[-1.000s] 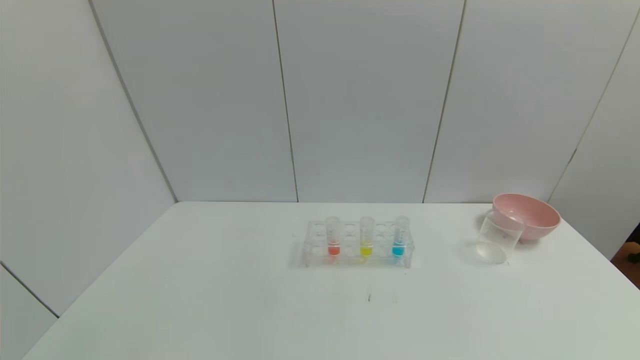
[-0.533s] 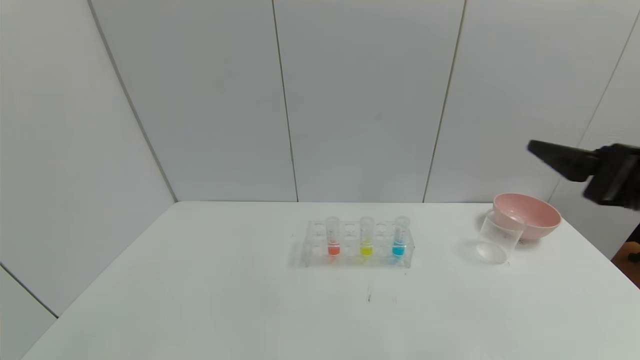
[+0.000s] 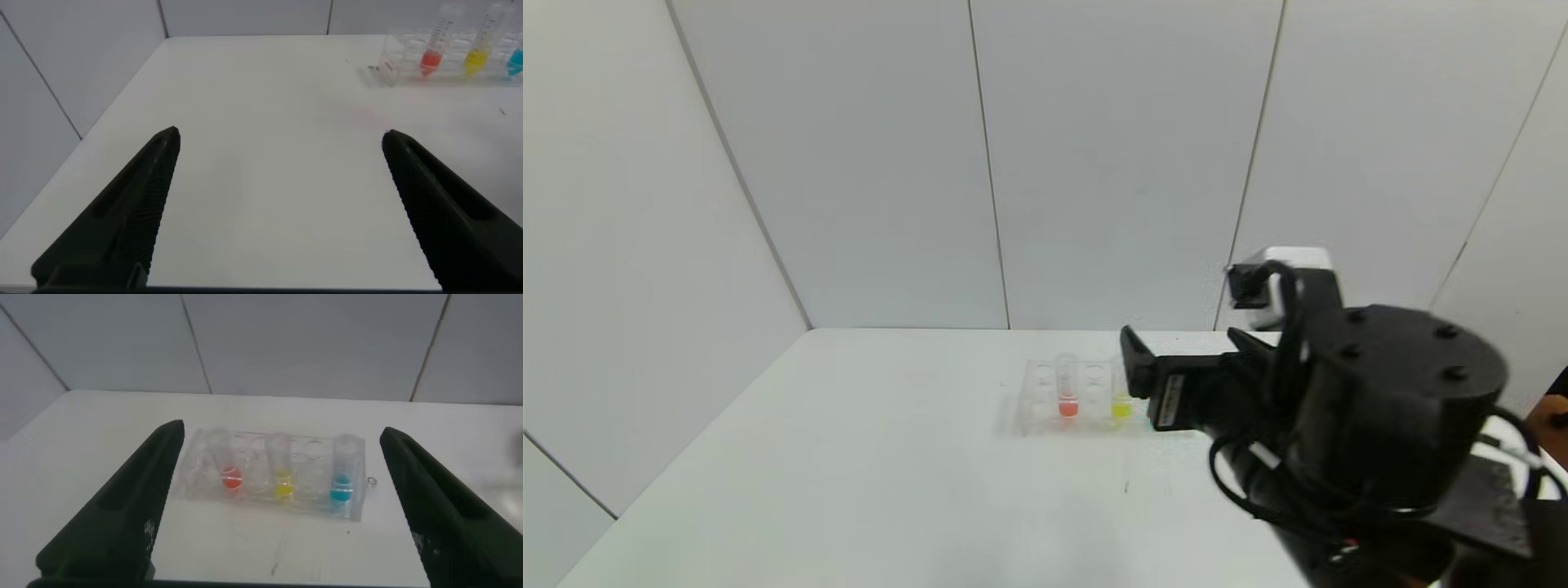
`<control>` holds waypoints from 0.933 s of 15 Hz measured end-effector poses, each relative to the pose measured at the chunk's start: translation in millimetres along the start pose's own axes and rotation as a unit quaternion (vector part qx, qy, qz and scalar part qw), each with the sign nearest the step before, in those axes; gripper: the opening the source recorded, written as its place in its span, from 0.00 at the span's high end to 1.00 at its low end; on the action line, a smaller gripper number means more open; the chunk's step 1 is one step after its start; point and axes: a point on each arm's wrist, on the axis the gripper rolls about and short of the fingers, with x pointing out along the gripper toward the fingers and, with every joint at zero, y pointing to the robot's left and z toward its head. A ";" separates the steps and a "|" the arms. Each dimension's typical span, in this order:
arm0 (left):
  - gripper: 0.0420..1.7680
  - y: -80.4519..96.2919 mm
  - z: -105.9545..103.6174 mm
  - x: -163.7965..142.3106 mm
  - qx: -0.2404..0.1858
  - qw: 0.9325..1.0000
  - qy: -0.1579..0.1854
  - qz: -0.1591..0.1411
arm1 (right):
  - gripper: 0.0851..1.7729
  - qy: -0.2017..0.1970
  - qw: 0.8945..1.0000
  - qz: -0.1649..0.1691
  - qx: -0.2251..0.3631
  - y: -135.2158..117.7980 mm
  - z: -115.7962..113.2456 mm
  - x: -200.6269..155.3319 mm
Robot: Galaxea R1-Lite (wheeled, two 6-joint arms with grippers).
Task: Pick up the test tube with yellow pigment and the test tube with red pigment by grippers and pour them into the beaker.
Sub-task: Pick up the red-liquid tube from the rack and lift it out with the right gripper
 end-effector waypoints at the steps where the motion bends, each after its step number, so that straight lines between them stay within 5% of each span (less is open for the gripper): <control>1: 0.00 0.0 0.0 0.0 0.000 1.000 0.000 0.000 | 0.04 -0.007 1.000 -0.002 0.005 14.5 -13.0 6.0; 6: 0.00 0.0 0.0 0.0 0.000 1.000 0.000 0.000 | 0.04 -0.009 1.000 -0.007 0.002 60.5 -67.2 36.5; 14: 0.00 0.0 0.0 0.0 0.000 1.000 0.000 0.000 | 0.04 0.002 1.000 -0.003 -0.005 79.0 -113.8 90.6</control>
